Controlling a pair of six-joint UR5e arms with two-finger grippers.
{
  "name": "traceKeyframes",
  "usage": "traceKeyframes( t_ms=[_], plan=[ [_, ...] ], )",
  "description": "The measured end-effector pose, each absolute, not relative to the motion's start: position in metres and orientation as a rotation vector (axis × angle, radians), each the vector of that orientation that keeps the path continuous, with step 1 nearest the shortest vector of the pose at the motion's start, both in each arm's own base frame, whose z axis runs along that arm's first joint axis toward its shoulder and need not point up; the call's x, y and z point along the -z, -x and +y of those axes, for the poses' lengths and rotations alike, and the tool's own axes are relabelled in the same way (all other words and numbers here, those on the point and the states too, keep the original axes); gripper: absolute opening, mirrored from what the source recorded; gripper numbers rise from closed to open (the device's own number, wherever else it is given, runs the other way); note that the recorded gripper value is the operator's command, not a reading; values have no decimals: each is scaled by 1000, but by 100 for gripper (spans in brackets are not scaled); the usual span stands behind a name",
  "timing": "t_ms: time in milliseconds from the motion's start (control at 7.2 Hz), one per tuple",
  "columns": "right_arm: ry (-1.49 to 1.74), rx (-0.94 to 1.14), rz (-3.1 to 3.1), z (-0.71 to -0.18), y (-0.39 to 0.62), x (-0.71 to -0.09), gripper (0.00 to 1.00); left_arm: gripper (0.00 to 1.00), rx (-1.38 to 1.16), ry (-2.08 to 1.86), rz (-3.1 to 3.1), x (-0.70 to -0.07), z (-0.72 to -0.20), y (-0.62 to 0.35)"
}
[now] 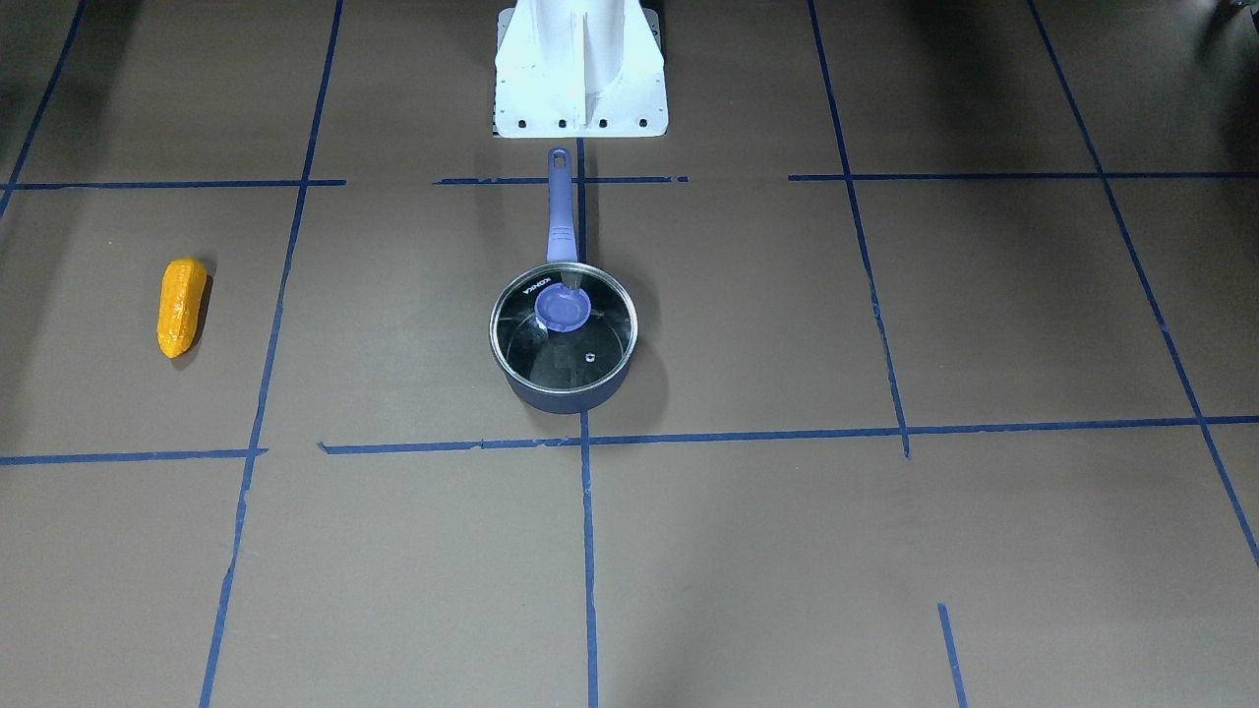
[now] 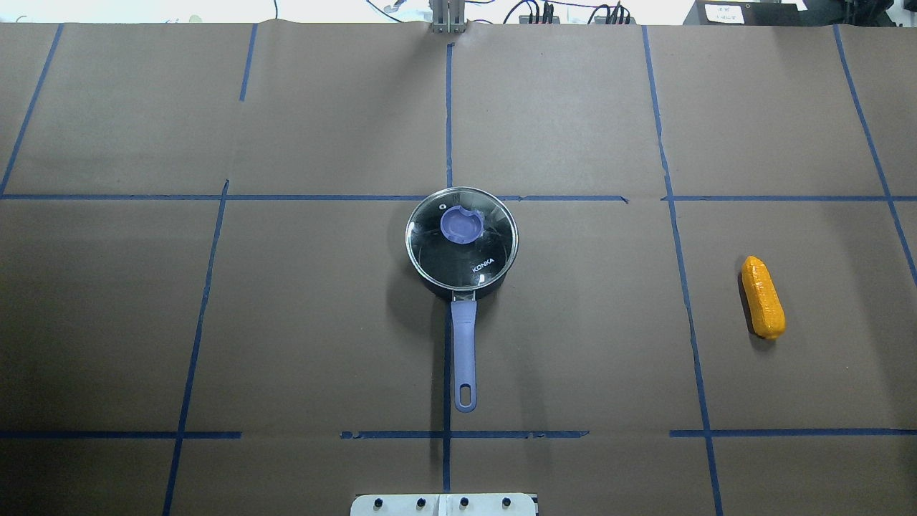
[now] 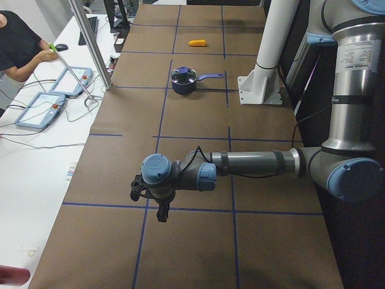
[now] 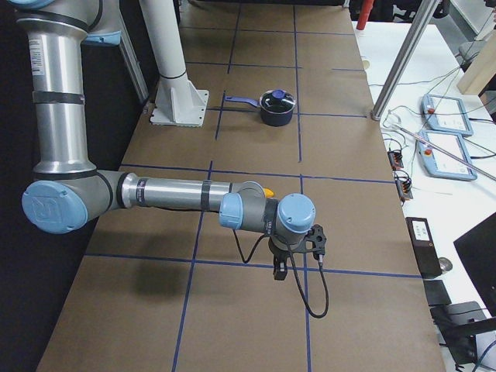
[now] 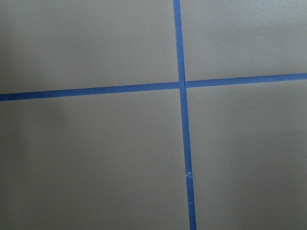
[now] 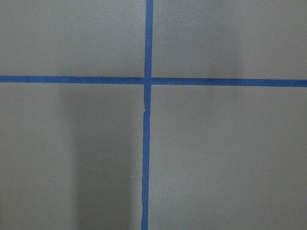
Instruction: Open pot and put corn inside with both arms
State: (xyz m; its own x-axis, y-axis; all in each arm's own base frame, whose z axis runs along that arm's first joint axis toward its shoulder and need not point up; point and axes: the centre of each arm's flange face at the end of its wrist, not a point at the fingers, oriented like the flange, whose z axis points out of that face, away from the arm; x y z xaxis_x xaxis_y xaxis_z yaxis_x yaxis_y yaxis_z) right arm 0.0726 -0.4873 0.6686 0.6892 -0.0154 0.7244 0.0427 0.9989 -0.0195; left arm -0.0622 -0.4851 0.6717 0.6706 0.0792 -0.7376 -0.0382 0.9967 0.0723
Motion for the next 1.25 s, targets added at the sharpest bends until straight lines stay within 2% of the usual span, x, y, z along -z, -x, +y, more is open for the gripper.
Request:
traceKeyframes(
  t_ms=[1250],
  plan=[
    [30, 35, -806, -489, -73, -666, 100, 100, -72, -58, 831, -671, -485, 62]
  ],
)
